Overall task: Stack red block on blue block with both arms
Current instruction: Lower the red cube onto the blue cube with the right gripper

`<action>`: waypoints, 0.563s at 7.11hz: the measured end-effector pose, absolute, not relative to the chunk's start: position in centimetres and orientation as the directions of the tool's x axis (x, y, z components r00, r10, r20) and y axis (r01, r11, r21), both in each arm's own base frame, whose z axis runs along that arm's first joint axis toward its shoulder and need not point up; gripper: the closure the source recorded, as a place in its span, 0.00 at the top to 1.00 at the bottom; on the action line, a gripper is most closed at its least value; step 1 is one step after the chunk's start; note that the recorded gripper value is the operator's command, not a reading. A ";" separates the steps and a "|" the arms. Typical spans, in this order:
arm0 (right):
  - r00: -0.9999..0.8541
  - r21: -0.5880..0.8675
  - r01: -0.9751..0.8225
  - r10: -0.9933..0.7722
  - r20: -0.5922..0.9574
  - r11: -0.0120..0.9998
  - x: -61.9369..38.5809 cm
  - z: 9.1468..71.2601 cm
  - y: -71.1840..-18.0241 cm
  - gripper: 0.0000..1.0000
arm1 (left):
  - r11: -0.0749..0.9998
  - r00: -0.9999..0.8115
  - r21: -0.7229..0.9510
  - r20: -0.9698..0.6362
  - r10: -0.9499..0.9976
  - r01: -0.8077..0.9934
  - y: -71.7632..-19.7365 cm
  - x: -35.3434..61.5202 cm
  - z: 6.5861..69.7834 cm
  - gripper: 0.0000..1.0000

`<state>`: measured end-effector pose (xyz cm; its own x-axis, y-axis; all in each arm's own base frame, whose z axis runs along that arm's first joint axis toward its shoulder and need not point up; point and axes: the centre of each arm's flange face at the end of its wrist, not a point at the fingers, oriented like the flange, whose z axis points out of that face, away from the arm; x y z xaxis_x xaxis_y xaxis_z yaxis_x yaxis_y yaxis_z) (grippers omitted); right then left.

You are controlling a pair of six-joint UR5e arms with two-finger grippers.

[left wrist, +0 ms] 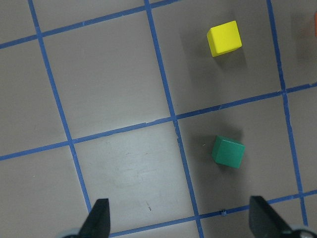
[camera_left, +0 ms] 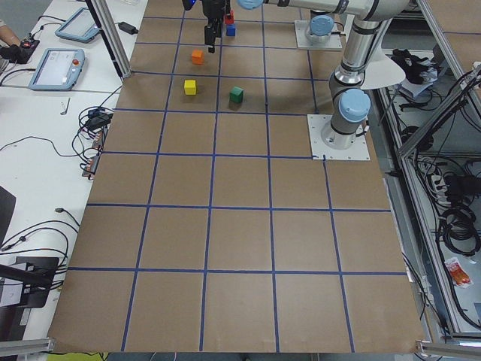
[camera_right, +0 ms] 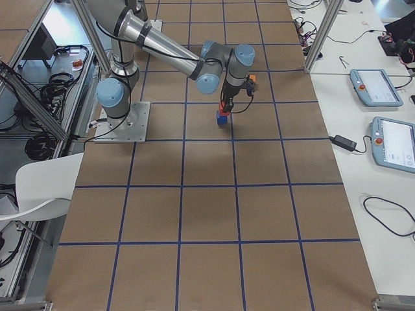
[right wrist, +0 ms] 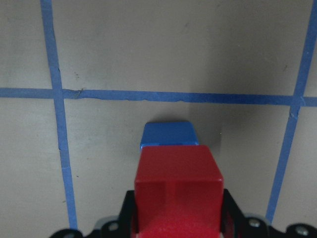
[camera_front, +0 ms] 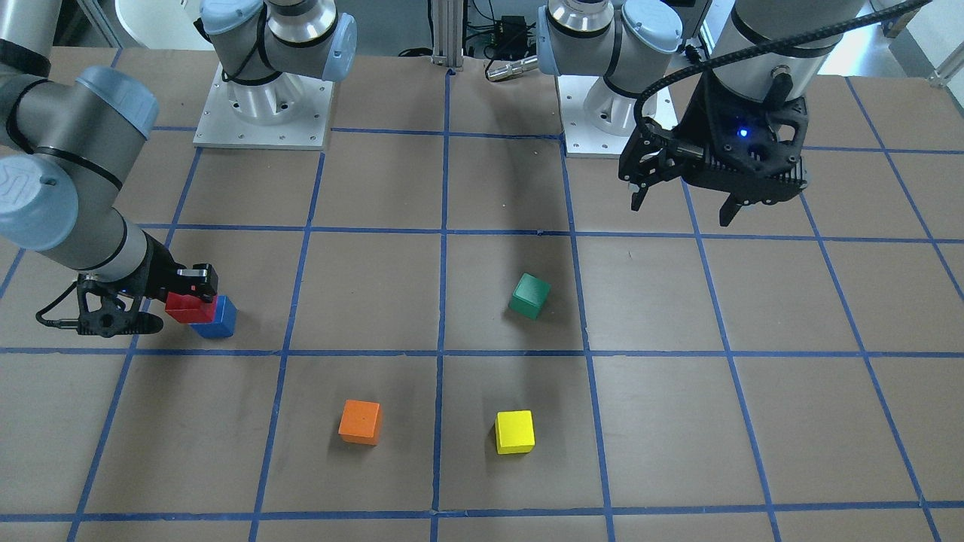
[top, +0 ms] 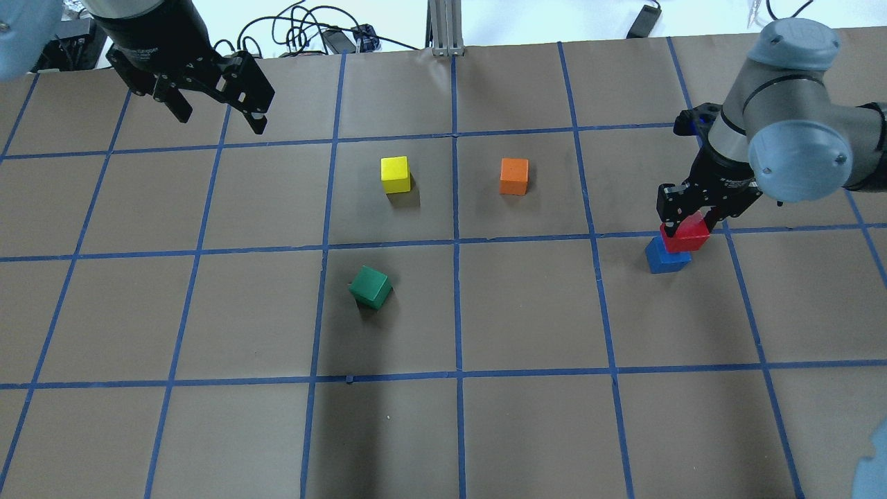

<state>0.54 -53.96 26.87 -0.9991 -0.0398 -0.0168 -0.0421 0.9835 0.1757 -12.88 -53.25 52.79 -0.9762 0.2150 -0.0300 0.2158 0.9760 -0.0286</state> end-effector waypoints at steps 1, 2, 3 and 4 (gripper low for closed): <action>-0.999 0.180 -0.044 -0.041 -0.018 0.983 0.6 26.7 -53.8 0.00 | 0.976 -0.976 -0.029 -0.031 0.214 0.215 -53.2 -12.8 52.8 1.00; -0.999 0.185 -0.045 -0.041 -0.023 0.982 0.6 26.3 -53.6 0.00 | 0.976 -0.976 -0.029 -0.031 0.214 0.215 -53.2 -12.8 52.9 1.00; -0.999 0.190 -0.045 -0.041 -0.027 0.981 0.8 25.9 -53.3 0.00 | 0.976 -0.976 -0.029 -0.032 0.215 0.216 -53.2 -12.8 52.9 1.00; -0.999 0.193 -0.045 -0.041 -0.027 0.980 0.8 25.7 -53.2 0.00 | 0.976 -0.976 -0.028 -0.032 0.215 0.215 -53.1 -12.8 52.9 1.00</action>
<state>0.82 -53.17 25.73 -0.9988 -0.0411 -0.0268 -0.0455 0.9802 0.1928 -12.78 -53.14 52.87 -0.9762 0.2145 -0.0319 0.2154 0.9761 -0.0280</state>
